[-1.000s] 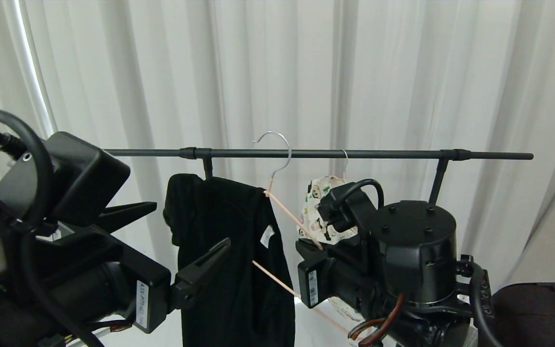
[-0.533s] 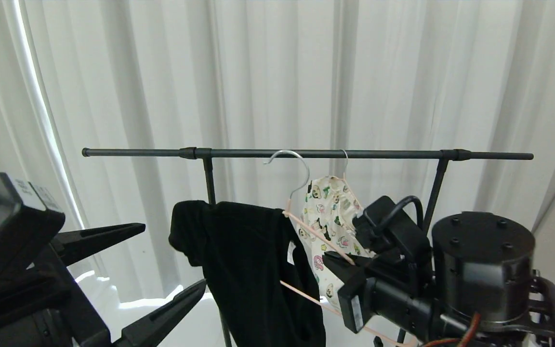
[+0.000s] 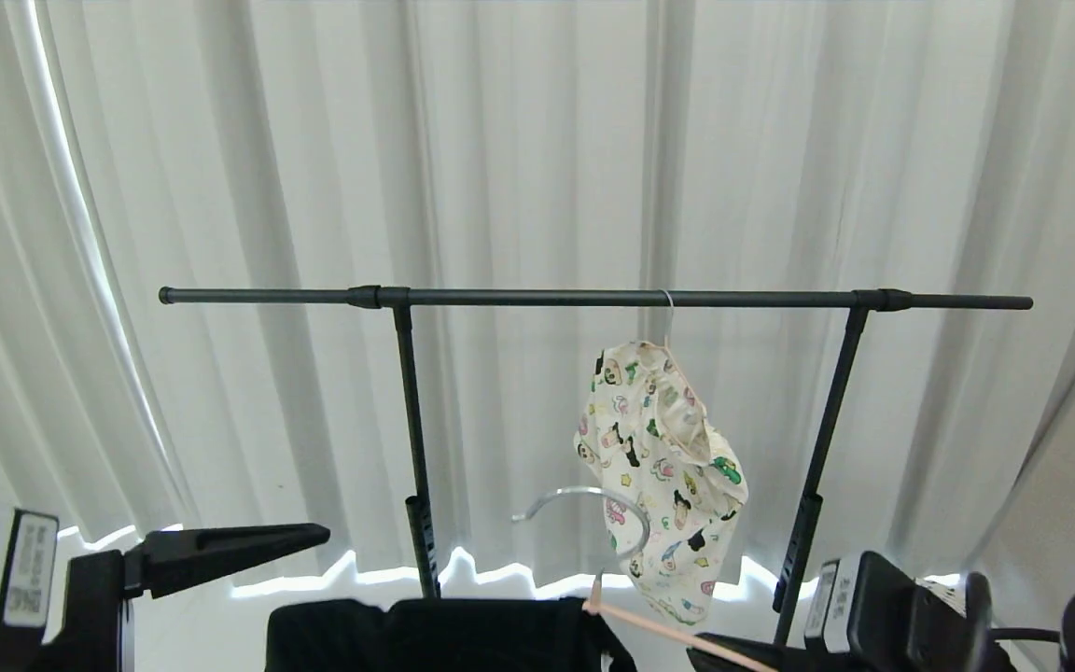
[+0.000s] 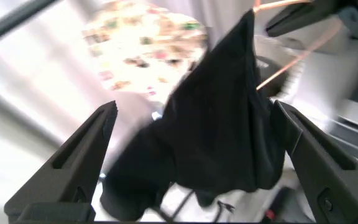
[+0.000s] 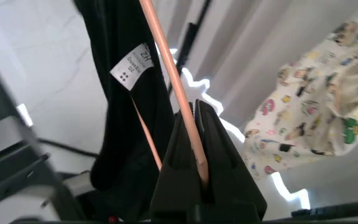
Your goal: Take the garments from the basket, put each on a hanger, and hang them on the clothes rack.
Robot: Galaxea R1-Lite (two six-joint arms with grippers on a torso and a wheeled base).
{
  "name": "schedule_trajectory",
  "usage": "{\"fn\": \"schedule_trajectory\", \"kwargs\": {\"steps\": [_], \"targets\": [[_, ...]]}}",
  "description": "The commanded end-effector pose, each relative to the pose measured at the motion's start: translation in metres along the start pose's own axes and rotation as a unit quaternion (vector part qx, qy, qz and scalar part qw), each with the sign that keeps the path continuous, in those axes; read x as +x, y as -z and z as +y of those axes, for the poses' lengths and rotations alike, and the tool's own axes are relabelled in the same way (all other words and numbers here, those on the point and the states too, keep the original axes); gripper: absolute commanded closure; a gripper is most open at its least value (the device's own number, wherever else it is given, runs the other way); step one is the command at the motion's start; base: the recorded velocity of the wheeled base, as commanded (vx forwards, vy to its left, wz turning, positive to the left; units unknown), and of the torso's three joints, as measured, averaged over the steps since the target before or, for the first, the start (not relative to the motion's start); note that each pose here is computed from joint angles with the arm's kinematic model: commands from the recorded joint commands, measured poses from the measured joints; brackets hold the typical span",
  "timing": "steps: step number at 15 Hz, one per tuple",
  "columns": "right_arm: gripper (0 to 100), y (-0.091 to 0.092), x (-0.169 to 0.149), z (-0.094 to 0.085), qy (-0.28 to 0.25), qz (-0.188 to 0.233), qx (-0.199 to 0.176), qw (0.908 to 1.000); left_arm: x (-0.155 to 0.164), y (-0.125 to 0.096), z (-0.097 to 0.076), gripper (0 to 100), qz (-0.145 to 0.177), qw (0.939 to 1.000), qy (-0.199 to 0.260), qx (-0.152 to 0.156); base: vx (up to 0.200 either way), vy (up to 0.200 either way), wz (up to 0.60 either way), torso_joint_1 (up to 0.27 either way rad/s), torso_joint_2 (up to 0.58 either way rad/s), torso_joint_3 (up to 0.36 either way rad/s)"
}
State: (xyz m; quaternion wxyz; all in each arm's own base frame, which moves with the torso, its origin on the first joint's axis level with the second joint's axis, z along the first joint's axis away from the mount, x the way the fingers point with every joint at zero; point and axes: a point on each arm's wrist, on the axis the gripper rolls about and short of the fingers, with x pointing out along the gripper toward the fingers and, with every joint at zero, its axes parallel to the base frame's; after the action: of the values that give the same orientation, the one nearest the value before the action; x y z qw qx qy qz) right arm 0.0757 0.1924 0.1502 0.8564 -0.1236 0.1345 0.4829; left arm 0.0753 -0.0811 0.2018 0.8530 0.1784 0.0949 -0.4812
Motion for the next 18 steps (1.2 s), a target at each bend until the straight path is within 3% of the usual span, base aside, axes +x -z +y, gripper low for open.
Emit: {"fn": "schedule_trajectory", "kwargs": {"steps": [1, 7, 12, 13, 18], "targets": [[100, 0.001, -0.009, 0.010, -0.025, -0.009, -0.013, 0.9996, 0.003, 0.009, -0.004, 0, 0.010, 0.9994, 0.031, 0.008, 0.000, 0.000, 0.00, 0.000, 0.00, 0.000], [100, 0.002, -0.011, 0.018, -0.046, -0.013, -0.045, 0.9979, 0.029, 0.018, -0.010, 0, 0.057, 0.9927, 0.107, 0.004, 0.000, 0.000, 0.00, 0.000, 0.00, 0.000], [100, 0.002, -0.011, 0.020, -0.050, -0.013, -0.048, 0.9975, 0.039, 0.022, -0.011, 0, 0.081, 0.9901, 0.115, 0.000, 0.000, 0.000, 0.00, 0.000, 0.00, 0.000], [100, 0.002, -0.011, 0.021, -0.051, -0.014, -0.049, 0.9974, 0.039, 0.023, -0.011, 100, 0.083, 0.9899, 0.115, 0.000, 0.000, 0.000, 0.00, 0.000, 0.00, 0.000], [100, 0.000, -0.011, 0.021, -0.051, -0.024, -0.046, 0.9973, 0.039, 0.025, -0.011, 100, 0.086, 0.9896, 0.115, -0.001, 0.000, 0.000, 0.00, 0.000, 0.00, 0.000]]}}
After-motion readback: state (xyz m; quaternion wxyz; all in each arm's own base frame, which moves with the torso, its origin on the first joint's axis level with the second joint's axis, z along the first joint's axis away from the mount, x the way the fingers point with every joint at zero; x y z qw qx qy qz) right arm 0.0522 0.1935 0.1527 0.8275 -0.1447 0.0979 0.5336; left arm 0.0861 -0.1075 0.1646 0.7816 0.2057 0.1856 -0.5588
